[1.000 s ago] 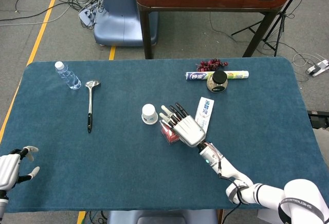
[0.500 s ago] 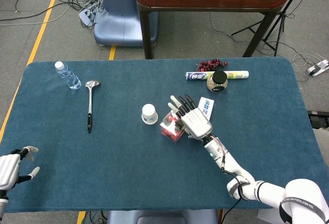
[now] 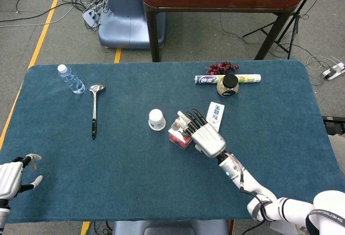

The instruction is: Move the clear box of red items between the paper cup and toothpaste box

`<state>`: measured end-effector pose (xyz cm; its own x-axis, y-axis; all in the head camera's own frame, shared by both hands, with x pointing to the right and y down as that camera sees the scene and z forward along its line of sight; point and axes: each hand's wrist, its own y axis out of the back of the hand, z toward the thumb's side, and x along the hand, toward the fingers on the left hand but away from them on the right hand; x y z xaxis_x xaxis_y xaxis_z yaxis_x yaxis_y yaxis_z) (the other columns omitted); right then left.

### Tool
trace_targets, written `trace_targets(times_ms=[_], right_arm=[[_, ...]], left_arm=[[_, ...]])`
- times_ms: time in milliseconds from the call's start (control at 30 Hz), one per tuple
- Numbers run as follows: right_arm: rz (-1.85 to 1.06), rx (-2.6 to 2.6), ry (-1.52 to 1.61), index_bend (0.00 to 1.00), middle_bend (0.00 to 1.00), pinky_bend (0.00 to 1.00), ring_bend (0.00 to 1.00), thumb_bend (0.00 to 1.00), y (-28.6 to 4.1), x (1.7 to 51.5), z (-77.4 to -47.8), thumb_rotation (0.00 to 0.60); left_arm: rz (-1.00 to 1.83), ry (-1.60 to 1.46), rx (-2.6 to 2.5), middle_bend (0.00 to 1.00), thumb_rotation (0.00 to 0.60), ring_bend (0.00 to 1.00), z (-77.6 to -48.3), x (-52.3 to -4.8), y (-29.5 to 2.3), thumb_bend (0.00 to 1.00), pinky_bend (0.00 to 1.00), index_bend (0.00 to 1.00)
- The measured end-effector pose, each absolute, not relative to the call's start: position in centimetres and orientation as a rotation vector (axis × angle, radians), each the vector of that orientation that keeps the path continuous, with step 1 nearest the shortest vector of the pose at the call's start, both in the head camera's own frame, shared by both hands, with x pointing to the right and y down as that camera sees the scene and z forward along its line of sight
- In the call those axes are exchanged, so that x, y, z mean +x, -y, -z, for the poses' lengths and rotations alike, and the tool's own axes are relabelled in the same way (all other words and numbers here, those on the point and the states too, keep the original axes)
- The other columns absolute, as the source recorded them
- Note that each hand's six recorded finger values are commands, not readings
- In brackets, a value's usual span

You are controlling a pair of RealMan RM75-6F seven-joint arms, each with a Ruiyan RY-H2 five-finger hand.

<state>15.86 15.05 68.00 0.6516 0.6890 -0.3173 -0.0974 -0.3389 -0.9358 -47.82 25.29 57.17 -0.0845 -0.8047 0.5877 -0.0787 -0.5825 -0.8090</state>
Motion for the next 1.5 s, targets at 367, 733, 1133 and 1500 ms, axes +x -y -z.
trace_targets(times_ms=[367,733,1133,1500], right_arm=[[-0.752,-1.742,0.409,0.0,0.0,0.0,0.0,0.0,-18.0,12.7,-66.8,0.6],[-0.76,-1.707,0.428,0.0,0.0,0.0,0.0,0.0,-16.3,9.6,-68.1,0.6],[-0.865,-1.661,0.473,0.0,0.0,0.0,0.0,0.0,-13.0,10.4,-69.8,0.6],[-0.944,-1.645,0.492,0.0,0.0,0.0,0.0,0.0,-11.2,12.2,-71.1,0.6]], left_arm=[[1.716,-0.973,-1.647,0.5,0.6,0.39,-57.0,-47.9,-25.2,0.26,0.57,0.36],[1.713,-0.992,-1.649,0.5,0.6,0.39,-56.7,-48.0,-25.1,0.26,0.57,0.36],[1.708,-1.006,-1.657,0.5,0.6,0.39,-56.5,-48.1,-25.0,0.26,0.57,0.36],[1.713,-1.006,-1.664,0.5,0.6,0.39,-56.5,-48.1,-25.1,0.26,0.57,0.36]])
